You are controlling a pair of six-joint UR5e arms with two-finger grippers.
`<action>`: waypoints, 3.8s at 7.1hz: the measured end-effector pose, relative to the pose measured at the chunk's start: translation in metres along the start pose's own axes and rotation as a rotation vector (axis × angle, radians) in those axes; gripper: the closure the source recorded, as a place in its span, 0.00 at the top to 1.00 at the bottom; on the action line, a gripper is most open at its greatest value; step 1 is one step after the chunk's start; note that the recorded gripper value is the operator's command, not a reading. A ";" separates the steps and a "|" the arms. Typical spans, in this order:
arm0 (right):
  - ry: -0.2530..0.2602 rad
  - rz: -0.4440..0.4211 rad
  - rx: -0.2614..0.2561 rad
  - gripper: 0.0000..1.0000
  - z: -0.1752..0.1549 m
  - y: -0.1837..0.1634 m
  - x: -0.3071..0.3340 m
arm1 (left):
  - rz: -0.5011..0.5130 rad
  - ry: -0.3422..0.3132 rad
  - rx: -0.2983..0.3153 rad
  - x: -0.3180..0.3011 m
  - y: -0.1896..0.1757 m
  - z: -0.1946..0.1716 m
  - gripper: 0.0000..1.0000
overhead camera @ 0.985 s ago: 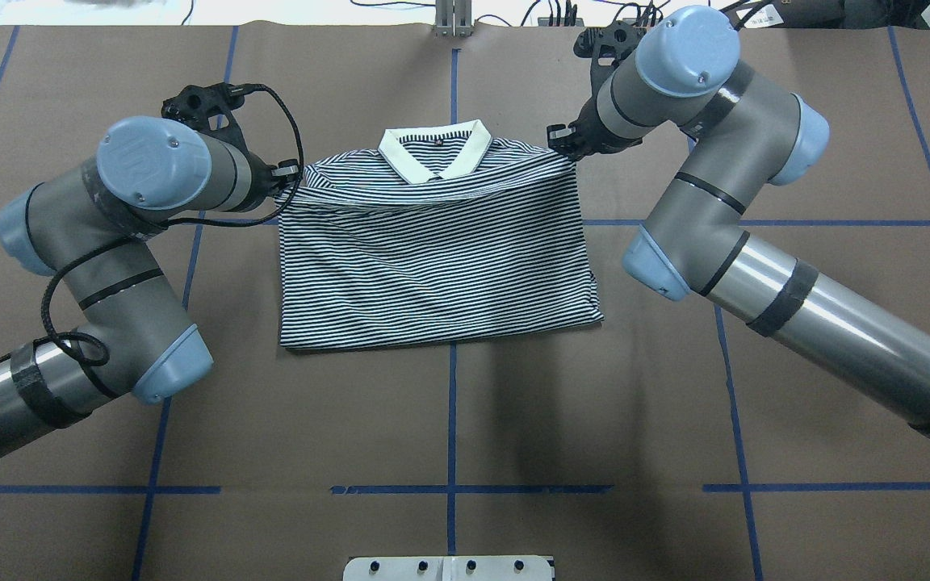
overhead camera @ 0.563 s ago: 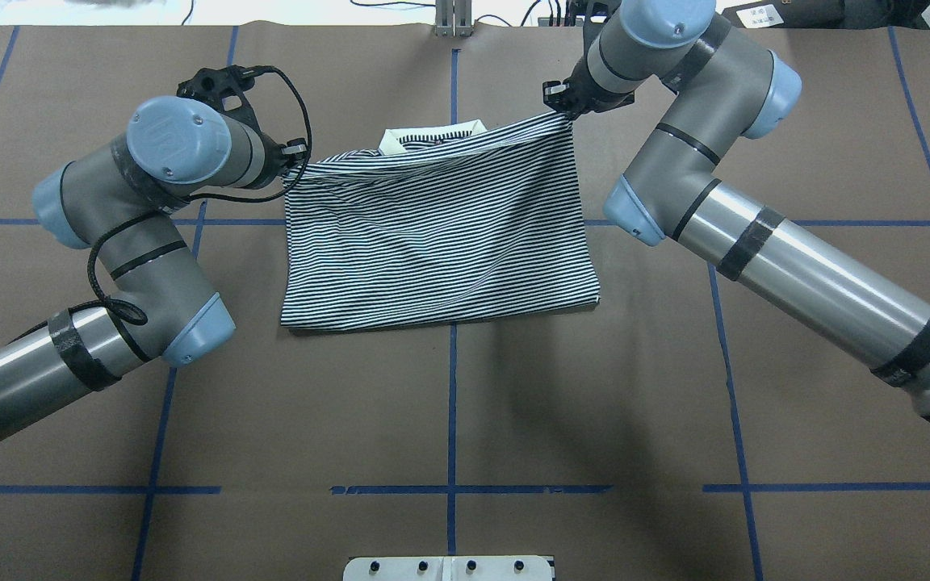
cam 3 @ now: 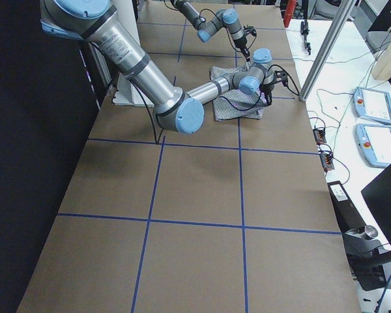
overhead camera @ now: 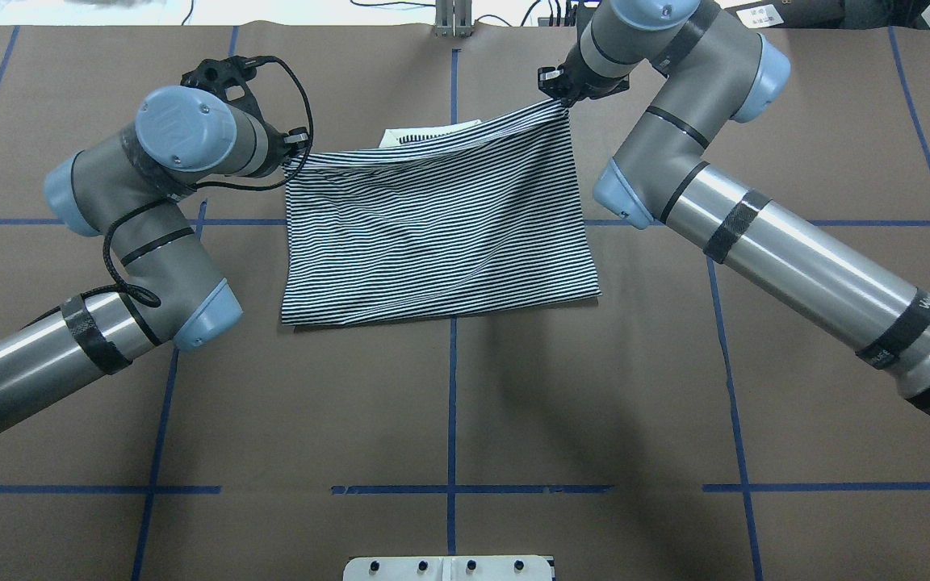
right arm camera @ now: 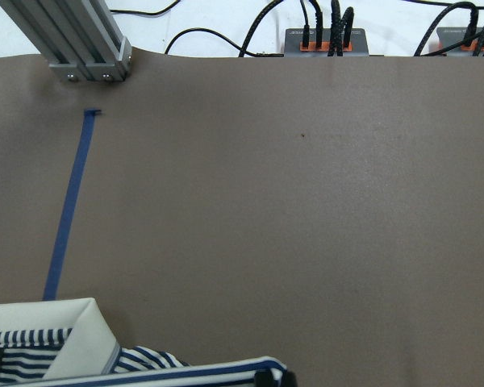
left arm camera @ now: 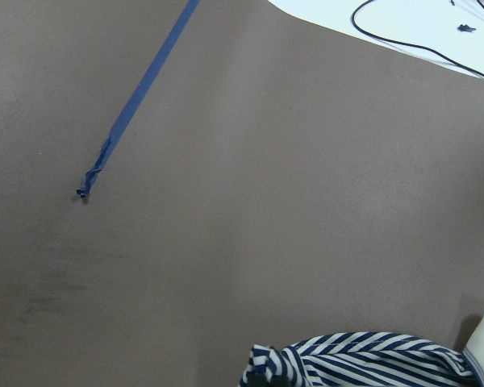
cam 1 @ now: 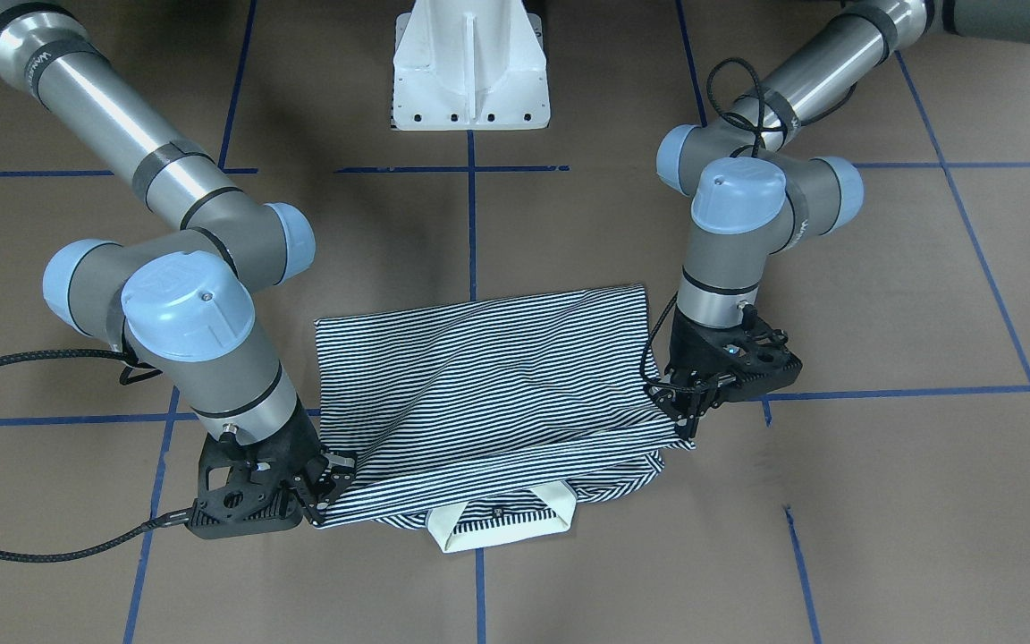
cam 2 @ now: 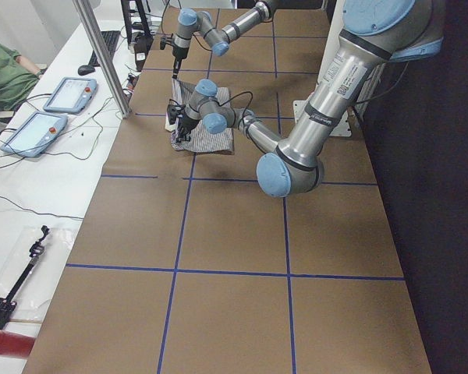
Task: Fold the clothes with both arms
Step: 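Lower the hem near the collar and open both grippers, then move the right gripper to the folded shirt's side edge, then drag the folded shirt with the right gripper while the left arm moves inward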
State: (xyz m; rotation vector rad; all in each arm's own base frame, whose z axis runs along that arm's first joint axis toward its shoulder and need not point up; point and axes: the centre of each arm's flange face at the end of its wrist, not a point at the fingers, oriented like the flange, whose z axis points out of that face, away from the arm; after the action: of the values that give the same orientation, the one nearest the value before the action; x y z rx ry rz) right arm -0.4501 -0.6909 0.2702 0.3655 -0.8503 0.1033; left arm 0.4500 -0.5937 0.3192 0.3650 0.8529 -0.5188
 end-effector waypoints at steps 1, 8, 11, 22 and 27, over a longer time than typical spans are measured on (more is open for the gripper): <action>-0.008 -0.006 -0.001 0.00 0.002 0.004 -0.003 | -0.001 0.007 0.000 0.005 0.001 -0.002 0.14; -0.106 0.008 -0.080 1.00 0.003 0.057 0.021 | 0.071 -0.006 0.010 0.000 -0.012 -0.004 1.00; -0.136 0.168 -0.158 1.00 -0.012 0.152 0.036 | 0.070 0.038 0.020 0.002 -0.013 -0.030 1.00; -0.118 0.162 -0.250 0.00 -0.005 0.255 0.037 | 0.072 0.086 0.025 0.005 -0.007 -0.062 1.00; -0.139 0.077 -0.396 0.00 -0.091 0.416 0.080 | 0.061 0.095 0.017 0.009 -0.001 -0.065 1.00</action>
State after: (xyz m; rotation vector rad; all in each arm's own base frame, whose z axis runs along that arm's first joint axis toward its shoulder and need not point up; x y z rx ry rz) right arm -0.4299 -0.2748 0.3893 -0.0328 -0.9991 -0.0204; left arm 0.4142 -0.5646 0.2728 0.4331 0.9267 -0.4548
